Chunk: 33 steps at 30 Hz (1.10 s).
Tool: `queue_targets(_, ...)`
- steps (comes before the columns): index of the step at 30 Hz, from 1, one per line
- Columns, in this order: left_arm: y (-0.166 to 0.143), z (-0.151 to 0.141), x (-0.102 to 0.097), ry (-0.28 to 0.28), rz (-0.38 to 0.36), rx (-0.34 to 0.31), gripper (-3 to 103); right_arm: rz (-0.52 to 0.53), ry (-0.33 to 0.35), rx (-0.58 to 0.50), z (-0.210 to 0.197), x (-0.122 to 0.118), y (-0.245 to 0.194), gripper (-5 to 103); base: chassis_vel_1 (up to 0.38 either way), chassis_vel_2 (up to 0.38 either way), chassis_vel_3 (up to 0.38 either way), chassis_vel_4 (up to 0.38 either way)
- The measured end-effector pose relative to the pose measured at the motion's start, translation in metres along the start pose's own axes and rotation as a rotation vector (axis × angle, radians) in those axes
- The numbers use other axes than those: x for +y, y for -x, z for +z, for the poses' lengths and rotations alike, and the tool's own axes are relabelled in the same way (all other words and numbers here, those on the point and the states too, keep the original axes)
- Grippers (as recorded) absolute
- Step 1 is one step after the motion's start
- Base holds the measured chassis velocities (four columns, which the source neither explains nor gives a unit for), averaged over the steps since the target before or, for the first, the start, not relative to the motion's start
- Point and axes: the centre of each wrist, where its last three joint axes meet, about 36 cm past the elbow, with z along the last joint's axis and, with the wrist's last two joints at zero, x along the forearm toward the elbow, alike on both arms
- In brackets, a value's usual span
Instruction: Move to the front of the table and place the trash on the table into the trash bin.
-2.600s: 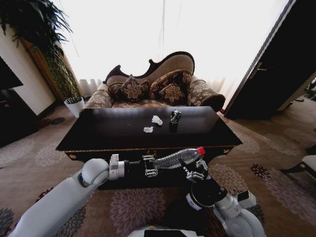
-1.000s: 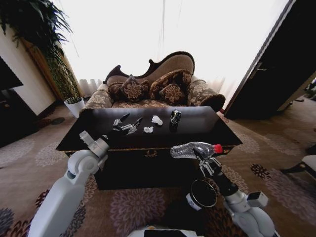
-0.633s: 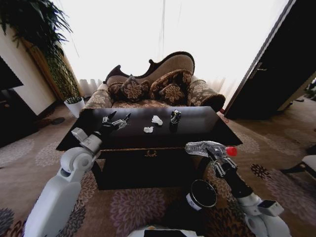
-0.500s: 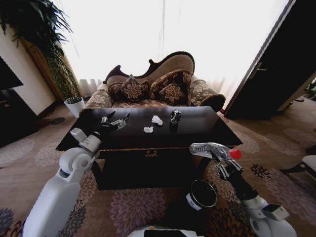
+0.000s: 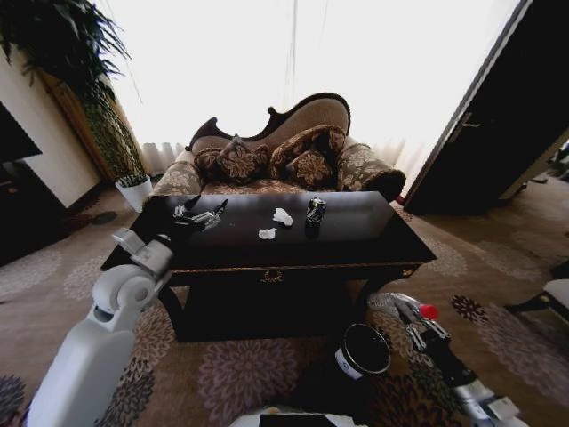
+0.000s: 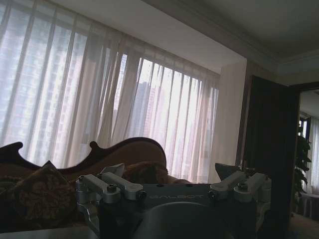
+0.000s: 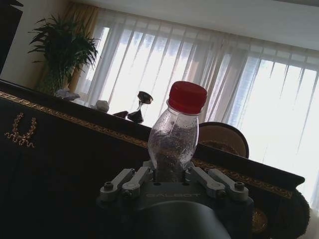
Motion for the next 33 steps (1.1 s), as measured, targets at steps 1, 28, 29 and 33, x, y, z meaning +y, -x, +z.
queue_targets(1, -0.001, -0.002, 0.001, 0.003, -0.003, -0.004, 100, 0.028, 0.018, 0.018, 0.011, 0.004, -0.004, 23, 0.0, 0.0, 0.0, 0.0)
queue_targets(28, -0.023, -0.036, 0.013, 0.084, -0.052, -0.047, 100, 0.367, 0.089, 0.345, 0.141, 0.071, -0.023, 23, 0.0, 0.0, 0.0, 0.0)
queue_targets(29, -0.025, -0.037, 0.013, 0.086, -0.055, -0.048, 100, 0.371, 0.097, 0.361, 0.147, 0.077, -0.026, 23, 0.0, 0.0, 0.0, 0.0)
queue_targets(33, -0.027, -0.038, 0.014, 0.087, -0.059, -0.048, 100, 0.381, 0.109, 0.375, 0.153, 0.087, -0.028, 23, 0.0, 0.0, 0.0, 0.0)
